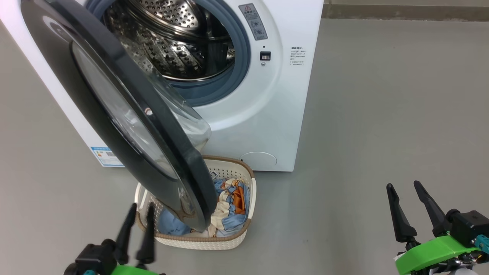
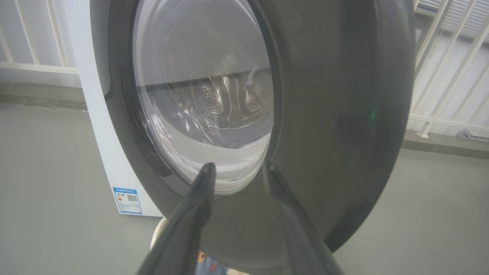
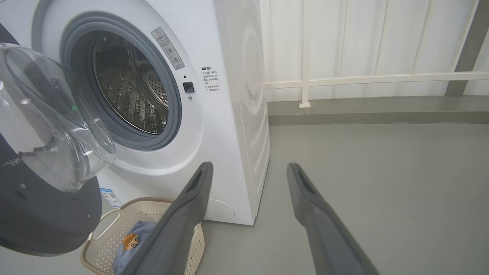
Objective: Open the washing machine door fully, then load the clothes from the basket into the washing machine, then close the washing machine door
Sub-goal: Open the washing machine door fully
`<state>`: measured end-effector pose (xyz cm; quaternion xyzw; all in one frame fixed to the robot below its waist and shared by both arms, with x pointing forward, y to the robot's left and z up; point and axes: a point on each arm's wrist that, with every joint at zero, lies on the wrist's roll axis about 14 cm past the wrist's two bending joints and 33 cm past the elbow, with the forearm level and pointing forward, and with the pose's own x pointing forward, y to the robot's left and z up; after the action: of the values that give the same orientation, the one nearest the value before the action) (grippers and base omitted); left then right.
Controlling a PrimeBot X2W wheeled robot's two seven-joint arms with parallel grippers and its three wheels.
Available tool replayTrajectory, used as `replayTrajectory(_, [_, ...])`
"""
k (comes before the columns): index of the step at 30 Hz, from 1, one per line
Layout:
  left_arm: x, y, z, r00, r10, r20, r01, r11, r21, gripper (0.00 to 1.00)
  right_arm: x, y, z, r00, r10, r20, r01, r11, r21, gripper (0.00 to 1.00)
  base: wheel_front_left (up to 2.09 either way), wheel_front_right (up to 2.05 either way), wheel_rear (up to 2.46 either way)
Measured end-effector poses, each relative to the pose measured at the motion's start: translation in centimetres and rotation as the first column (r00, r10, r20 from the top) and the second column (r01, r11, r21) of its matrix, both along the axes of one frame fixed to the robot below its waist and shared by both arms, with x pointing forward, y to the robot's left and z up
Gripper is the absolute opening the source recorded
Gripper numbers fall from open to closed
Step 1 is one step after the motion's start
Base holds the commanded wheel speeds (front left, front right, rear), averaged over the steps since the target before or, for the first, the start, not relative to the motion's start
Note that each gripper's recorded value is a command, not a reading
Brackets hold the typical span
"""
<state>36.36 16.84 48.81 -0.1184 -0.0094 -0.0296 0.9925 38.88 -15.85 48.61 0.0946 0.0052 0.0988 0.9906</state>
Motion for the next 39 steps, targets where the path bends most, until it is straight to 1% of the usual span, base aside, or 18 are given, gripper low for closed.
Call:
replayTrajectory(3, [0.0,0.2,0.8,1.0,0.006,0.026,-0.006,1.0,0.005,0.0,0.0,0.1,0.2,1.0,0.0,0.005,0.0,1.0,0.002,1.0,0.0,0.0,0.0])
replayTrajectory(7, [0.2,0.3,3.5,0.994,0.009,0.109,-0.01,1.0,0.006,0.0,0.0,0.1,0.3,1.0,0.0,0.009,0.0,1.0,0.003,1.0,0.0,0.0,0.0])
replayTrajectory(10, [0.3,0.3,6.3,0.981,0.007,0.196,-0.014,0.999,0.03,0.0,0.1,0.1,0.4,1.0,0.0,0.011,-0.001,1.0,0.004,1.0,0.0,0.0,0.0])
replayTrajectory(13, [0.1,0.0,9.7,0.954,0.01,0.298,-0.024,0.999,0.042,0.0,0.1,0.2,0.5,1.0,0.001,0.014,-0.002,1.0,0.006,1.0,0.0,0.0,0.0])
replayTrajectory(14, [0.1,0.0,9.7,0.954,0.01,0.298,-0.024,0.999,0.042,0.0,0.1,0.2,0.5,1.0,0.001,0.014,-0.002,1.0,0.006,1.0,0.0,0.0,0.0])
replayTrajectory(17, [-0.5,-1.7,12.7,0.921,-0.034,0.387,0.009,0.998,0.066,0.0,0.2,0.3,0.6,1.0,0.003,0.019,-0.003,1.0,0.006,1.0,0.0,0.0,0.0])
replayTrajectory(20, [-1.0,-3.7,14.1,0.9,-0.085,0.428,0.059,0.996,0.073,0.0,0.2,0.2,0.7,1.0,0.002,0.022,-0.002,1.0,0.007,1.0,0.0,0.0,0.0])
replayTrajectory(25, [-1.3,-7.5,14.1,0.888,-0.188,0.42,0.174,0.982,0.071,0.0,0.2,0.0,0.7,1.0,-0.007,0.022,0.006,1.0,0.008,1.0,0.0,0.0,0.0])
replayTrajectory(32, [-0.2,-12.1,11.3,0.89,-0.321,0.324,0.326,0.945,0.042,0.0,0.0,-0.7,0.4,1.0,-0.025,0.014,0.025,1.0,0.009,1.0,0.0,0.0,0.0])
replayTrajectory(35, [0.4,-13.4,9.8,0.89,-0.361,0.278,0.368,0.929,0.031,0.0,0.0,-1.0,0.1,0.999,-0.034,0.006,0.034,0.999,0.008,1.0,0.0,0.0,0.0])
replayTrajectory(39, [1.4,-14.3,7.9,0.897,-0.384,0.217,0.393,0.92,0.004,0.0,-0.1,-1.3,-0.2,0.999,-0.043,-0.003,0.043,0.999,0.007,1.0,0.0,0.0,0.0])
